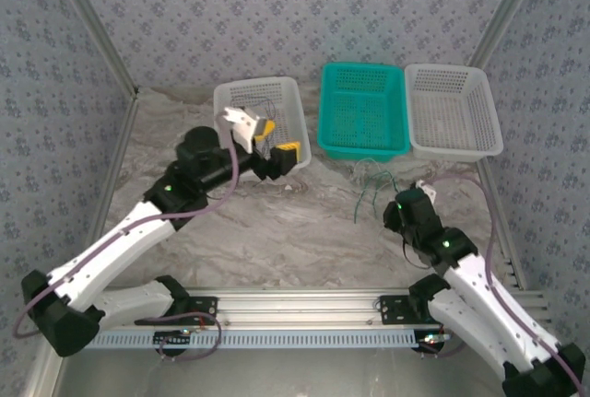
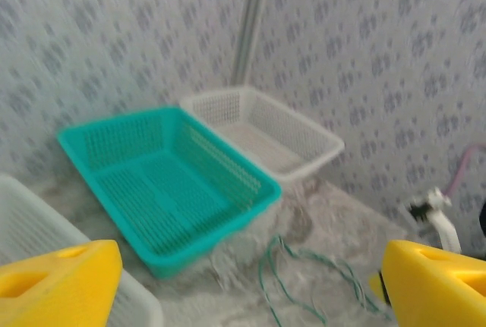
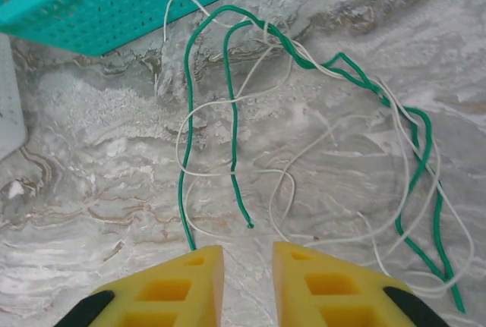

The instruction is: Untangle the cables

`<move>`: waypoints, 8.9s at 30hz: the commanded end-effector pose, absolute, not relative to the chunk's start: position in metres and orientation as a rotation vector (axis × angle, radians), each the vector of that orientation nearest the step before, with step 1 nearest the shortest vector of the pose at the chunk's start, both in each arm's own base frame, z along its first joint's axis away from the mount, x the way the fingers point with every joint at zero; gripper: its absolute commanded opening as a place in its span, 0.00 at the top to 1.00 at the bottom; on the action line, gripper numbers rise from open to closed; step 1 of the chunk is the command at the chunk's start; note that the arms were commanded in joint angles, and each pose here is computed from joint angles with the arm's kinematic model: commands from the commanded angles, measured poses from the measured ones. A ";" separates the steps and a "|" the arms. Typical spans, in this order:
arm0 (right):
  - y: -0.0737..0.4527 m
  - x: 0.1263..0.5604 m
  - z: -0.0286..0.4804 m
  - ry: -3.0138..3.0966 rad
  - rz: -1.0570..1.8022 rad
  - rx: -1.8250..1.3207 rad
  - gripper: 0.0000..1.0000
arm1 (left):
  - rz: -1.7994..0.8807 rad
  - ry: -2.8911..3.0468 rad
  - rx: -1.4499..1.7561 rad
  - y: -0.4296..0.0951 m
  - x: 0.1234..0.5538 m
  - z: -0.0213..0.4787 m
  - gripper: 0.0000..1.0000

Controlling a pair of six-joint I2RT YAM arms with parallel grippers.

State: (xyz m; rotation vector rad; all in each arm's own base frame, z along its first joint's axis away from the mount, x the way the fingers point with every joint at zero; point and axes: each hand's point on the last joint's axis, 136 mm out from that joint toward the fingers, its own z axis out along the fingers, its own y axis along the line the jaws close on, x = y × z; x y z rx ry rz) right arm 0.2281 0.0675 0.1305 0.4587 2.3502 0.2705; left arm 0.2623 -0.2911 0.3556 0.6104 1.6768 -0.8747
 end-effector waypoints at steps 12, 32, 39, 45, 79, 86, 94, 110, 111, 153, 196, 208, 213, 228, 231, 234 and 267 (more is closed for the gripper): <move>0.104 0.319 0.066 2.642 -0.071 0.197 0.61 | -0.892 1.794 0.603 -0.291 0.228 0.302 0.08; 0.119 0.331 0.053 2.692 -0.117 0.193 0.91 | -0.819 1.836 0.560 -0.280 0.235 0.285 0.08; 0.138 0.316 0.074 2.675 -0.001 0.154 1.00 | -0.830 1.855 0.567 -0.287 0.238 0.277 0.08; 0.194 0.304 0.101 2.629 0.500 0.147 1.00 | -0.883 1.939 0.537 -0.297 0.239 0.254 0.08; 0.245 0.176 0.112 2.368 0.857 -0.668 1.00 | -0.575 1.809 1.211 -0.335 0.258 0.109 0.21; 0.248 0.175 0.114 2.352 0.884 -0.673 1.00 | -0.607 1.745 1.108 -0.347 0.273 0.124 0.35; 0.213 0.201 0.094 2.436 0.609 -0.441 1.00 | -0.804 1.768 1.032 -0.353 0.259 0.153 1.00; 0.111 0.232 0.016 2.685 0.222 0.374 1.00 | -0.779 1.602 0.697 -0.252 0.210 0.296 1.00; 0.110 0.232 0.014 2.690 0.222 0.384 1.00 | -0.761 1.608 0.693 -0.247 0.209 0.296 1.00; 0.168 0.350 0.082 1.884 -0.778 -1.637 0.21 | -0.723 1.938 0.517 -0.203 0.189 0.164 1.00; 0.079 0.329 0.084 2.296 -0.558 -0.497 0.88 | 0.247 1.656 -0.394 0.072 0.152 0.314 1.00; 0.141 0.306 0.108 2.273 -0.034 -0.657 0.89 | -0.028 1.739 0.014 -0.024 0.182 0.311 1.00; 0.176 0.282 0.103 2.272 0.051 -0.889 0.89 | -0.112 1.774 0.151 -0.075 0.198 0.337 1.00; 0.120 0.293 0.127 2.257 0.039 -0.103 1.00 | -0.472 1.527 0.523 -0.229 0.252 0.485 1.00; 0.106 0.284 0.116 2.314 0.133 0.203 1.00 | -0.523 1.528 0.543 -0.261 0.283 0.493 1.00; 0.109 0.276 0.103 2.369 0.175 0.263 1.00 | -0.571 1.505 0.555 -0.289 0.310 0.501 1.00; 0.112 0.239 0.098 2.377 0.319 0.214 1.00 | -0.679 1.574 0.528 -0.411 0.441 0.412 0.29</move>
